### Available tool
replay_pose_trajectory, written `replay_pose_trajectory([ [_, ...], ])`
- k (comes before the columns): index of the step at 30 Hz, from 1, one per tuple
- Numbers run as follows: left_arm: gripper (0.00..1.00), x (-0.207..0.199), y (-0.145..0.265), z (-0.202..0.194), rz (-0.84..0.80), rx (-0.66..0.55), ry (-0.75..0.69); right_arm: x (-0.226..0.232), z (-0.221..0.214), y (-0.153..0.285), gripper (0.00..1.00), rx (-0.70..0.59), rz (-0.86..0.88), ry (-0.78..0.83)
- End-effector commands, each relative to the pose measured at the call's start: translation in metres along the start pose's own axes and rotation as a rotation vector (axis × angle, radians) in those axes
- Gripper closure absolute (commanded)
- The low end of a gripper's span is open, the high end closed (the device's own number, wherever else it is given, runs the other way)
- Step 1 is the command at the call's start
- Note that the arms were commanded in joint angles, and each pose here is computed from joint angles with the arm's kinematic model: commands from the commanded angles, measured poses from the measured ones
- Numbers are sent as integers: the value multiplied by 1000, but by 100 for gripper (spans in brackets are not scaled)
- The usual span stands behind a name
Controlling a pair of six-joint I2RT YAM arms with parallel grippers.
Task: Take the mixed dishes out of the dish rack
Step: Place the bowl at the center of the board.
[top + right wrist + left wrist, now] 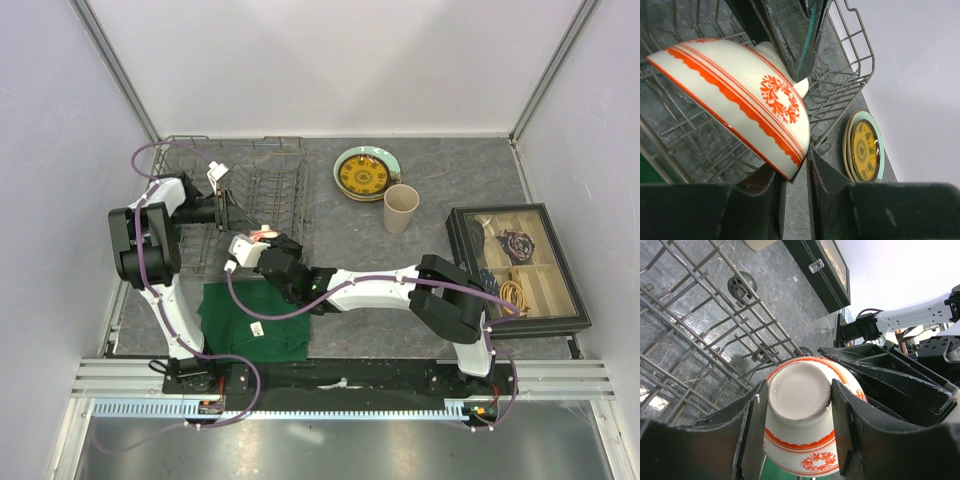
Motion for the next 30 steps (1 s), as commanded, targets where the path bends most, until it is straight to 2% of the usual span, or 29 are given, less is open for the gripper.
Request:
replay_pose_trajectory([
  [1, 98, -40, -5, 10, -62, -63, 102, -11, 38, 1, 87, -117, -29, -104],
  [5, 97, -38, -6, 11, -65, -65, 117, -15, 41, 3, 100, -114, -24, -117],
  [19, 96, -33, -4, 15, -64, -70, 112, -20, 39, -3, 100, -110, -40, -96],
  [30, 91, -29, 27, 43, 1, -130, 47, -46, 48, -20, 100, -112, -77, -110],
])
Point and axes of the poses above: each gripper's point midway between its finger pads, its own y axis back along the fingers, its own x axis along the line the jaws close on, z = x × y, the point moved 7 cm from there along y, back along the fingers, and after that the axes turned 4 degrees about -y, right-handed, at the moved point
